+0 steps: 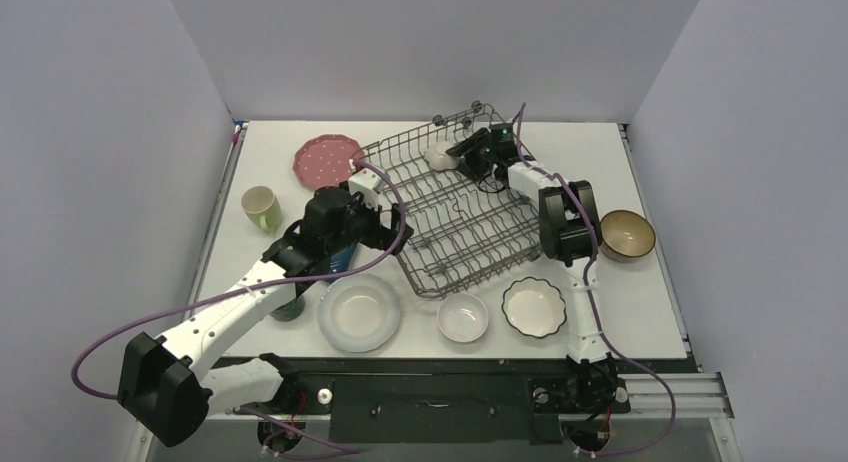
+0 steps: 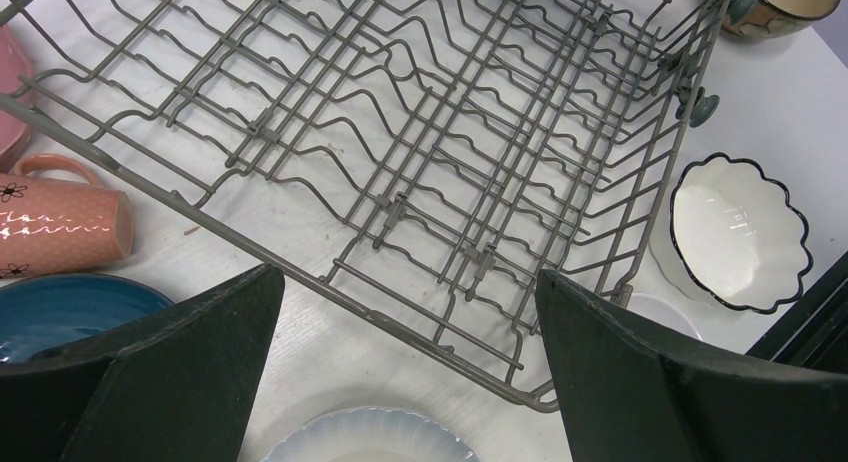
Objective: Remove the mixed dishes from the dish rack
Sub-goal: Pick up the bowl from the dish rack.
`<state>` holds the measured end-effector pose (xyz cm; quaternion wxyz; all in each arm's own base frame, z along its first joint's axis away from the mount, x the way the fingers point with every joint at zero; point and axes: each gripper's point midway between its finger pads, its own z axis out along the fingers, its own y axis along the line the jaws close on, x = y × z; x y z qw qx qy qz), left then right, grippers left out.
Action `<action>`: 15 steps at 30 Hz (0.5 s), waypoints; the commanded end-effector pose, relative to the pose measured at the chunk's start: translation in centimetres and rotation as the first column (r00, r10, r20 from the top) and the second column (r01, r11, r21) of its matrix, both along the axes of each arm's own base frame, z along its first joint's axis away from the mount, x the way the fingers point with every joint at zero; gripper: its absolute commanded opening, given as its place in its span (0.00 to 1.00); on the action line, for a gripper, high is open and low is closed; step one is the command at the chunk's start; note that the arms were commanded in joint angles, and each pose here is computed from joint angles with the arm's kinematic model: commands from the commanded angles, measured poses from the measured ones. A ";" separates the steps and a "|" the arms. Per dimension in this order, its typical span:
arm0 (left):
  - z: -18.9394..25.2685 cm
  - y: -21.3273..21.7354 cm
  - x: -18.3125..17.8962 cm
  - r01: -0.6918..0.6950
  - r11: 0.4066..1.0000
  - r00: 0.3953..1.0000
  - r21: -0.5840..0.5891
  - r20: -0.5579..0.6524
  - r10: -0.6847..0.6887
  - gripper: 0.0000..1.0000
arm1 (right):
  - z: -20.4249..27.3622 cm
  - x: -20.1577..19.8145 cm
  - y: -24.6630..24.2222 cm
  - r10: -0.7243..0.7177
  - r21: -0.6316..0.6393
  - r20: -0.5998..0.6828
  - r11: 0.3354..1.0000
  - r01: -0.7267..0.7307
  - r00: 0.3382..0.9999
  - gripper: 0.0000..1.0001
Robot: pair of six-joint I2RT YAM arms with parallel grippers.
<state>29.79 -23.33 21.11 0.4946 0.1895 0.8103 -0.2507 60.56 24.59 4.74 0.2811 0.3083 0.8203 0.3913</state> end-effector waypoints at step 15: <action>3.0 -0.1 0.2 -0.009 0.994 0.998 -0.108 0.056 0.015 0.96 | 13.0 -0.3 0.2 0.014 0.070 0.248 0.997 -0.033 0.969 0.32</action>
